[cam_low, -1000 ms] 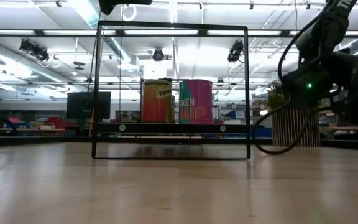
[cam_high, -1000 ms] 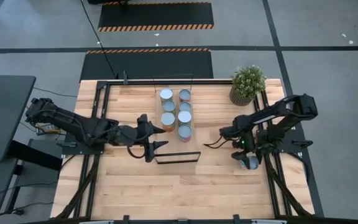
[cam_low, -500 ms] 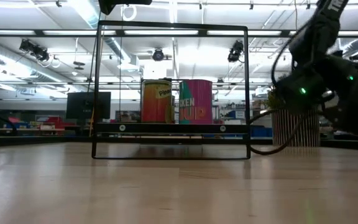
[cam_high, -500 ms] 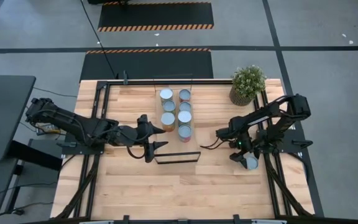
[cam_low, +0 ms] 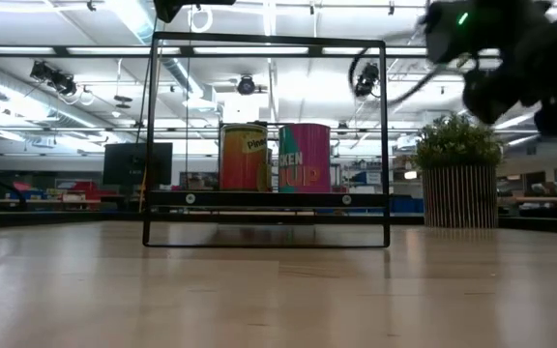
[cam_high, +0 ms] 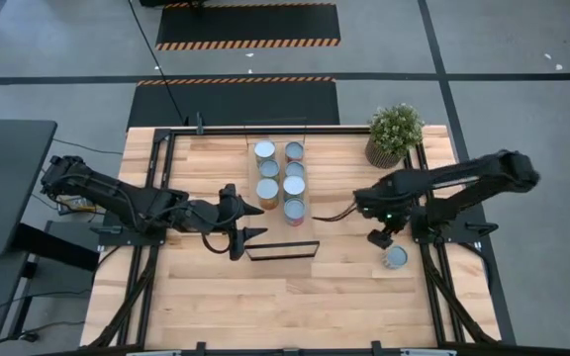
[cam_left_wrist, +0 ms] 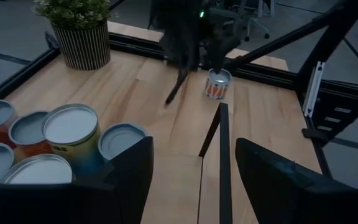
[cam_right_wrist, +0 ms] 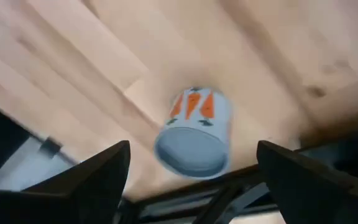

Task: Pick and place cans onto a shelf
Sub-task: Put the white can on the shelf

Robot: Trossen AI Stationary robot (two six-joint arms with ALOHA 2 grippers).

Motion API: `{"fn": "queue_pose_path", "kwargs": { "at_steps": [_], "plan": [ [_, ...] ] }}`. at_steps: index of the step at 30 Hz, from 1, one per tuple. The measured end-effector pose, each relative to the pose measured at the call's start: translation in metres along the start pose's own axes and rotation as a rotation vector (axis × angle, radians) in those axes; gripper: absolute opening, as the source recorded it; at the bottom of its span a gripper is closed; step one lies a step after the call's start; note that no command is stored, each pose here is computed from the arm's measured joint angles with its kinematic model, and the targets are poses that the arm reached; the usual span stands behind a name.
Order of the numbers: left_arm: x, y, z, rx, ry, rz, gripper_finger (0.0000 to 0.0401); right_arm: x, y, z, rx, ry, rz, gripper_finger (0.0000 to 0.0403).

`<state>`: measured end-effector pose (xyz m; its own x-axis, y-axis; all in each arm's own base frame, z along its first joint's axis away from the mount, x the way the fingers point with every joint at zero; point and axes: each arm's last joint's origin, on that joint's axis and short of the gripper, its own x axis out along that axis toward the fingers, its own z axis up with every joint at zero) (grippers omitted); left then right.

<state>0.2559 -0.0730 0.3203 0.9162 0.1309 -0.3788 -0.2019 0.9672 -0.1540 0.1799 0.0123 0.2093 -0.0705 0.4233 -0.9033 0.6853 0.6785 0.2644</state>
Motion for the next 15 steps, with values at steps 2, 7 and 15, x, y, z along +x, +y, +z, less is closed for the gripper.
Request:
{"fn": "queue_pose_path", "kwargs": {
  "at_steps": [2,7,15],
  "plan": [
    [0.0,0.0,0.0,0.0,0.0,0.0,0.0233,-0.006,-0.002,-0.017,0.005,-0.08,-0.014,0.0358],
    [0.0,0.0,0.0,0.0,0.0,0.0,0.0233,-0.004,-0.014,-0.052,0.096,-0.241,-0.016,0.0359],
    [0.0,0.0,0.0,-0.001,0.004,-0.009,0.0233,0.006,-0.002,-0.081,0.054,-0.301,-0.045,0.0361]
  ]
}}
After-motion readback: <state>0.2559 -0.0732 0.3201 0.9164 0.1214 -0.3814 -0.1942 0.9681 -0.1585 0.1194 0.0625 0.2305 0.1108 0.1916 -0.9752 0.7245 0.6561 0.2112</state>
